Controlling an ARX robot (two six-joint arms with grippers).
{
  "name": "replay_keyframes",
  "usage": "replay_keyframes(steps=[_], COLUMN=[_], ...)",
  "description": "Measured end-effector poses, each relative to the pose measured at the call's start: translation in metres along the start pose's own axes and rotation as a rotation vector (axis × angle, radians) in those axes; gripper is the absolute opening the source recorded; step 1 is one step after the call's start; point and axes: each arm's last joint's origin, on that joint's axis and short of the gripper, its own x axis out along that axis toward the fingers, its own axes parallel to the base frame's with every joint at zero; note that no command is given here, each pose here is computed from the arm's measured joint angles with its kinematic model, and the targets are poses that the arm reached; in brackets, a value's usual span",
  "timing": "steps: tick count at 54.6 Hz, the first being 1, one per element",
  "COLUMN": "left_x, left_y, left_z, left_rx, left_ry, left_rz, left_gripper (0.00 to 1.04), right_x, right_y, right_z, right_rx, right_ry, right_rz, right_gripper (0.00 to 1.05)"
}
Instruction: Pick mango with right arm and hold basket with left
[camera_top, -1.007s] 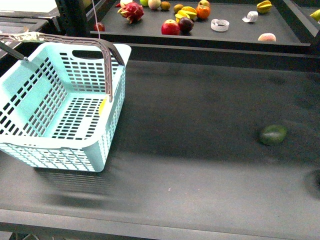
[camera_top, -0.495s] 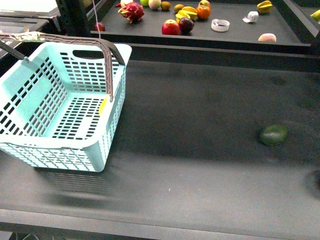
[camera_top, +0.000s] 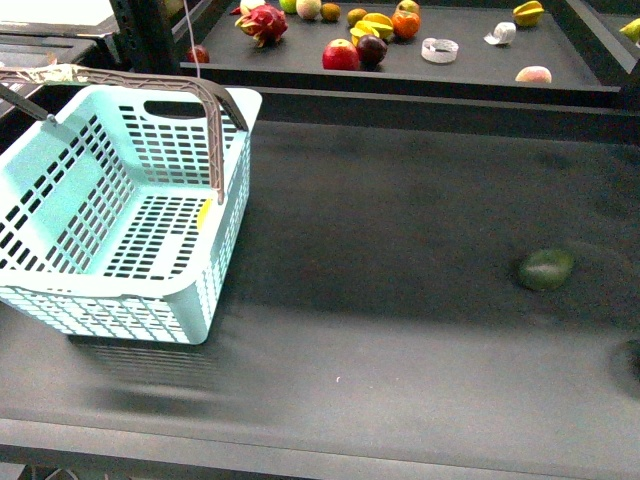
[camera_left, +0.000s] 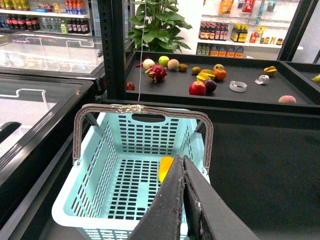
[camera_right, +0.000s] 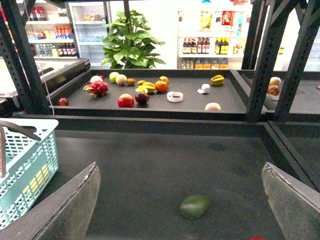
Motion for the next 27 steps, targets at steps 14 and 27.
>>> replay_keyframes(steps=[14,27], left_x=[-0.01,-0.018], left_y=[0.0,0.0], left_z=[0.002,0.003], left_rx=[0.0,0.0], left_ry=[-0.008,-0.01], left_rz=[0.0,0.0], left_gripper=[0.02,0.02], right_x=[0.0,0.0], right_y=[0.0,0.0], right_z=[0.0,0.0], right_rx=[0.0,0.0], right_ry=[0.0,0.0], right_rz=[0.0,0.0], right_gripper=[0.96,0.96])
